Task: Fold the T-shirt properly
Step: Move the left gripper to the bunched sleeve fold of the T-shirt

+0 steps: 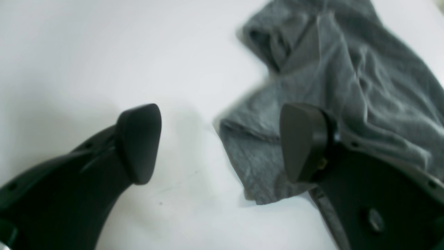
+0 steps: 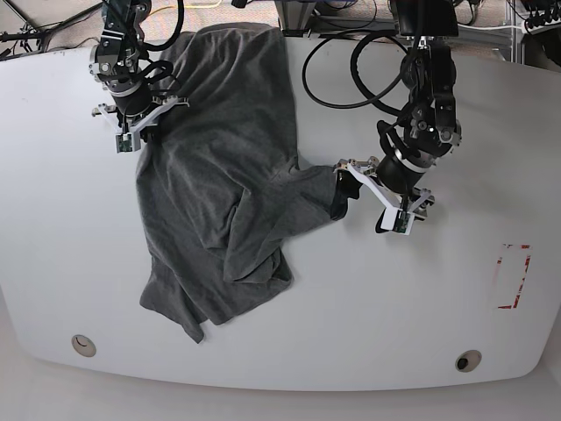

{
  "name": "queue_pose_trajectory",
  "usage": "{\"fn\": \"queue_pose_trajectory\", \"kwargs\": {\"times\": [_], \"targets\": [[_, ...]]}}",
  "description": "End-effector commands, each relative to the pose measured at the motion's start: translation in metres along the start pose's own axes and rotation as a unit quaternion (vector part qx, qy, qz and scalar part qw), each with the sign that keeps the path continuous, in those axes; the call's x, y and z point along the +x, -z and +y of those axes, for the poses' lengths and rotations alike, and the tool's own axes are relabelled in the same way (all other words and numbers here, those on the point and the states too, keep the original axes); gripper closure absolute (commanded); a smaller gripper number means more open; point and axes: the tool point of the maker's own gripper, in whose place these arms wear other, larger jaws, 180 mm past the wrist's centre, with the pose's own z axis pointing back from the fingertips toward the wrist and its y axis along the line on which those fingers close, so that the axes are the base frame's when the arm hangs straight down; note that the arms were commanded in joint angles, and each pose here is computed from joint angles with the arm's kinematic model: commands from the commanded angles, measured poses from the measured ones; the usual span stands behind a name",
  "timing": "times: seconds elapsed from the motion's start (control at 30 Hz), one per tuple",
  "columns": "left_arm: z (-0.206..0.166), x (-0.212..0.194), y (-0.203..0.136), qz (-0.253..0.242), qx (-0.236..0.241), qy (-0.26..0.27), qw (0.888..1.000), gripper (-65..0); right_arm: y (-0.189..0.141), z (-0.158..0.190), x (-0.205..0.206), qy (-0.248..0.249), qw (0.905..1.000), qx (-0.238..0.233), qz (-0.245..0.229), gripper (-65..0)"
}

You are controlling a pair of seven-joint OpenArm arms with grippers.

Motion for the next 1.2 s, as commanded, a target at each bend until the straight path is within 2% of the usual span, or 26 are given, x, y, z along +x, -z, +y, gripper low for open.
{"fn": "queue_pose_trajectory", "kwargs": {"times": [0.0,0.13,0.27,0.53,0.87,1.17], "targets": [[-0.007,0.028,0.003,-0.036,-0.015,-0.004,0.999,-49.9,-0.004,-0.001,0.015,-0.005,0.9997,0.001,-0.024,0.0],[-0.012,0.032,0.010,-0.025,-0.025,-0.015,0.999,-50.0,-0.003,0.000,0.015,-0.006,0.9997,0.001,-0.024,0.0],[-0.014,0.030,0.029,0.007,-0.036,-0.026,0.999,-49.6,-0.001,-0.001,0.003,-0.006,1.0000,0.000,-0.004,-0.4],[-0.016,0.009,0.051,0.036,-0.053,-0.045,0.997,-47.8,-0.001,0.002,0.001,-0.004,1.0000,0.004,0.001,-0.3],[-0.019,0.009,0.057,-0.001,-0.064,-0.064,0.996,-39.6,-0.001,0.002,0.000,-0.004,1.0000,0.004,0.004,-0.2],[-0.016,0.001,0.055,-0.011,-0.072,-0.077,0.994,-29.2,-0.001,0.002,-0.003,-0.006,0.9999,0.004,0.009,0.0]]}}
